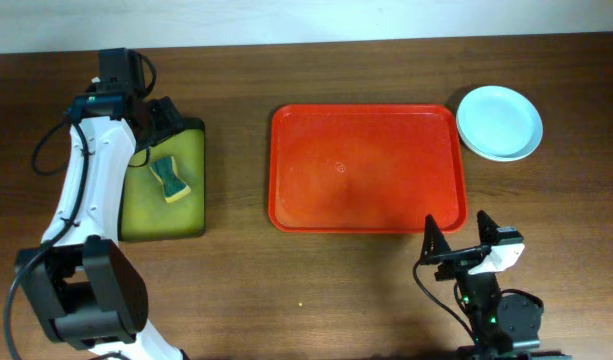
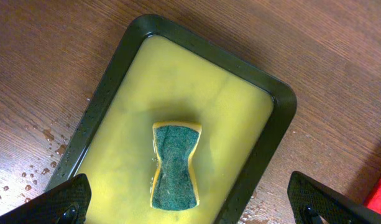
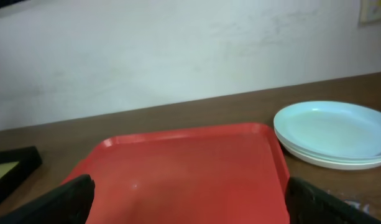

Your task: Clean dirty plates on tray and stack at the side

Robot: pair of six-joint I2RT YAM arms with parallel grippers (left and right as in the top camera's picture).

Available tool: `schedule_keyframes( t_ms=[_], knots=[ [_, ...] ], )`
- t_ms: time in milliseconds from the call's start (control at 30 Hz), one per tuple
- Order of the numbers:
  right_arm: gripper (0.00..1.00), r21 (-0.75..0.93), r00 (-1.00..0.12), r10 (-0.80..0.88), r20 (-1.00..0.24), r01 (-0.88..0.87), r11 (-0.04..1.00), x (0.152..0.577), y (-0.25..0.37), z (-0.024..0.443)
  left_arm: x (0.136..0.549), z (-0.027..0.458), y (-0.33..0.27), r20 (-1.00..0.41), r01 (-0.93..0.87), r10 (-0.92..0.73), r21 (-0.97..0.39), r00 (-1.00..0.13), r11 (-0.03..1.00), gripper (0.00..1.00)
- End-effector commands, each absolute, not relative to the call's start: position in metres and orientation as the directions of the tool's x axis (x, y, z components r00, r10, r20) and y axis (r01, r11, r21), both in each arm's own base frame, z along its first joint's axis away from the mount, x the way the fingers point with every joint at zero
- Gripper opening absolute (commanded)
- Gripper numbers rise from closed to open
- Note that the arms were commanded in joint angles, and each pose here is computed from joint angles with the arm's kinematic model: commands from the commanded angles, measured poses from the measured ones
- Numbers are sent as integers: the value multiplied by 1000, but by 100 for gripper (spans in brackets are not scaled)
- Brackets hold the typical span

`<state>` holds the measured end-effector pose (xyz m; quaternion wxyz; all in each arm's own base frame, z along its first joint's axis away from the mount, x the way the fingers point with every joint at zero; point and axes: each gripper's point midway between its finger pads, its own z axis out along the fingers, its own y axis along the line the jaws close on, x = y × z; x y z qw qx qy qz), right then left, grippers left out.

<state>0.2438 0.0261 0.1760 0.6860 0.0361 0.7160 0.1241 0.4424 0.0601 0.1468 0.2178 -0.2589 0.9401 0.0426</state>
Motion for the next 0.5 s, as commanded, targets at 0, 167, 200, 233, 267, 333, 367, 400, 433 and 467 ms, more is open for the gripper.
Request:
schedule_keyframes(
  t_ms=[0,167,200,233,267,333,367,400,433,467],
  knots=[
    [99,213,-36,210,-977,-99,972,246,23,171,443,148,63,-437,-512,-472,-29,-766,859,99],
    [99,152,-69,148,-987,-72,986,246,19,161,443,148,63,-436,-512,-472,-29,-766,858,99],
    [99,111,-85,105,-991,-70,991,245,18,156,443,148,63,-436,-512,-472,-29,-766,859,99],
    [99,96,-84,90,-992,-69,993,245,18,156,443,148,63,-437,-512,-472,-29,-766,859,99],
    [99,81,-82,75,-994,-69,994,245,18,156,443,148,63,-436,-512,-472,-29,-766,859,99],
    [99,74,-82,68,-994,-69,995,245,18,156,443,148,63,-437,-512,-472,-29,-766,859,99],
    [99,74,-83,68,-994,-69,995,245,18,156,443,148,63,-437,-512,-472,-29,-766,859,99],
    [99,75,-83,69,-994,-70,995,245,18,156,443,148,63,-436,-512,-472,-29,-766,859,99],
    [99,75,-83,69,-994,-69,995,245,18,156,443,148,63,-437,-512,-472,-29,-766,859,99],
    [99,74,-82,69,-994,-63,995,245,17,156,443,148,63,-437,-512,-472,-29,-766,859,99]
  ],
)
